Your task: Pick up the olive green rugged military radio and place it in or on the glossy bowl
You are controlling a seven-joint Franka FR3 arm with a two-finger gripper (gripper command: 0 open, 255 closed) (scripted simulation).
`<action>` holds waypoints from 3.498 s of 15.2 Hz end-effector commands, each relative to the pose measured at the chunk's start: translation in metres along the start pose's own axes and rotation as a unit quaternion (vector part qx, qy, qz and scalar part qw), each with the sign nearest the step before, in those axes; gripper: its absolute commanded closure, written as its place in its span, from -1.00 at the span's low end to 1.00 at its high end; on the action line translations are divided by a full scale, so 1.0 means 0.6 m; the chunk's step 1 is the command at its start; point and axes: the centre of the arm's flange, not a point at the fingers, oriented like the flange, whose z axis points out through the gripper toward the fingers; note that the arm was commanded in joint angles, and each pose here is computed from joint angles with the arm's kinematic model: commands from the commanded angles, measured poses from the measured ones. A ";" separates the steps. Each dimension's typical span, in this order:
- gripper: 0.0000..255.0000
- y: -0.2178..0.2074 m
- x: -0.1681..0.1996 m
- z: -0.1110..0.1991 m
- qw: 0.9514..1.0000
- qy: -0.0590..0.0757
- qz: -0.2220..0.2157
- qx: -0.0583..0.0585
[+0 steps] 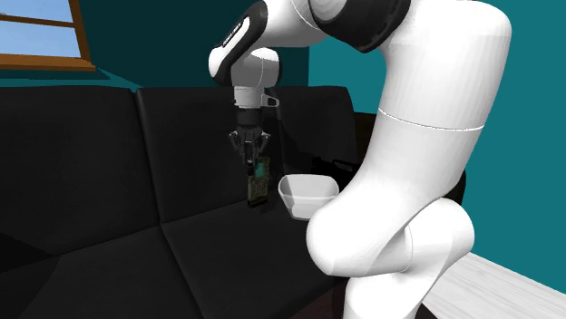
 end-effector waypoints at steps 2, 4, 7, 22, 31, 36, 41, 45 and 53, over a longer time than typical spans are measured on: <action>1.00 0.002 0.000 -0.028 1.000 0.000 0.000 0.000; 1.00 0.002 -0.001 -0.045 1.000 0.000 0.000 0.000; 1.00 0.001 -0.003 -0.072 1.000 0.000 0.000 0.000; 1.00 0.017 0.001 -0.201 1.000 0.000 0.000 0.000; 1.00 0.165 0.107 -0.278 1.000 0.000 0.000 0.000; 1.00 0.240 0.160 -0.317 1.000 0.000 0.000 0.000; 1.00 0.240 0.163 -0.273 1.000 0.000 0.000 0.000; 1.00 0.240 0.165 -0.238 1.000 0.000 0.000 0.000; 1.00 0.241 0.169 -0.168 1.000 0.000 0.000 0.000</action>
